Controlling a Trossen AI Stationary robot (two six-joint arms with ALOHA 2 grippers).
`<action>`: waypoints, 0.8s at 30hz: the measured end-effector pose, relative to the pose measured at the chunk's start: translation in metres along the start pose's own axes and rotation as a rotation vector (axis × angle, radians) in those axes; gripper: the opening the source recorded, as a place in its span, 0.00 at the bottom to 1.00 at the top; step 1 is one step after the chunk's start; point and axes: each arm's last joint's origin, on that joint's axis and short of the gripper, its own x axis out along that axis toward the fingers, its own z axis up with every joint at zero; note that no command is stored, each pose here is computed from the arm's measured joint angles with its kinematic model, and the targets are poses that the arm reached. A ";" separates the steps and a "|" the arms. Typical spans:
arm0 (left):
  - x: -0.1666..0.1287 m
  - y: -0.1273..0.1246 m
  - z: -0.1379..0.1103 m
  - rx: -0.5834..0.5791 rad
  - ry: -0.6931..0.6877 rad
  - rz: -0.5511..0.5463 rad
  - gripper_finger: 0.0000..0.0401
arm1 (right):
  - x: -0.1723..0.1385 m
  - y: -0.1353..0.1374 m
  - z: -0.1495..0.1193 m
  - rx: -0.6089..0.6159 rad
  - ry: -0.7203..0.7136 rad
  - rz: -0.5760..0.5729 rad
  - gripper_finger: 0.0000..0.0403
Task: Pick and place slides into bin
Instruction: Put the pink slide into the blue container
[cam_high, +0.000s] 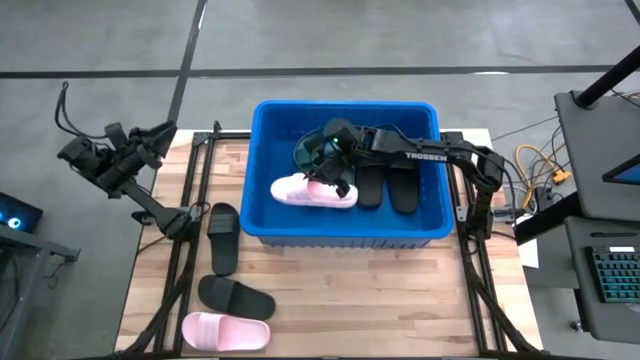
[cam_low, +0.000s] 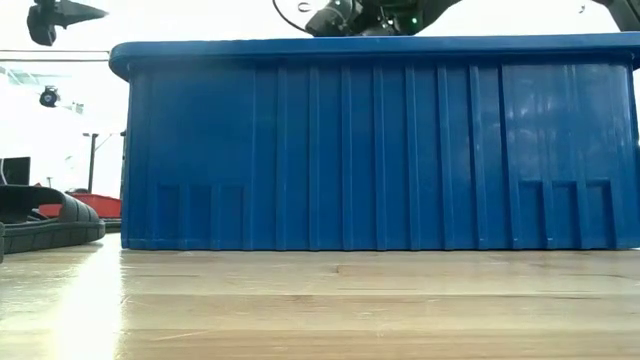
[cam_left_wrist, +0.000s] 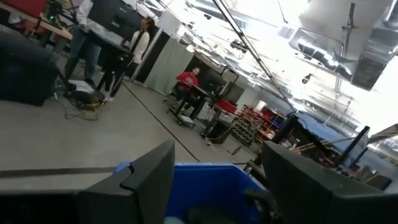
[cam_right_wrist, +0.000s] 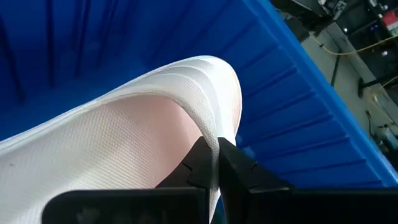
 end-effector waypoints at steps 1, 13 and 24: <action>0.000 0.000 0.000 -0.006 -0.001 0.001 0.56 | 0.002 0.002 -0.002 -0.005 -0.002 -0.003 0.02; 0.000 0.000 0.001 -0.007 -0.002 -0.001 0.56 | 0.014 0.016 0.005 -0.080 -0.029 0.009 0.02; 0.000 -0.001 0.000 -0.008 -0.001 0.000 0.56 | 0.043 0.036 -0.011 -0.229 0.007 0.049 0.02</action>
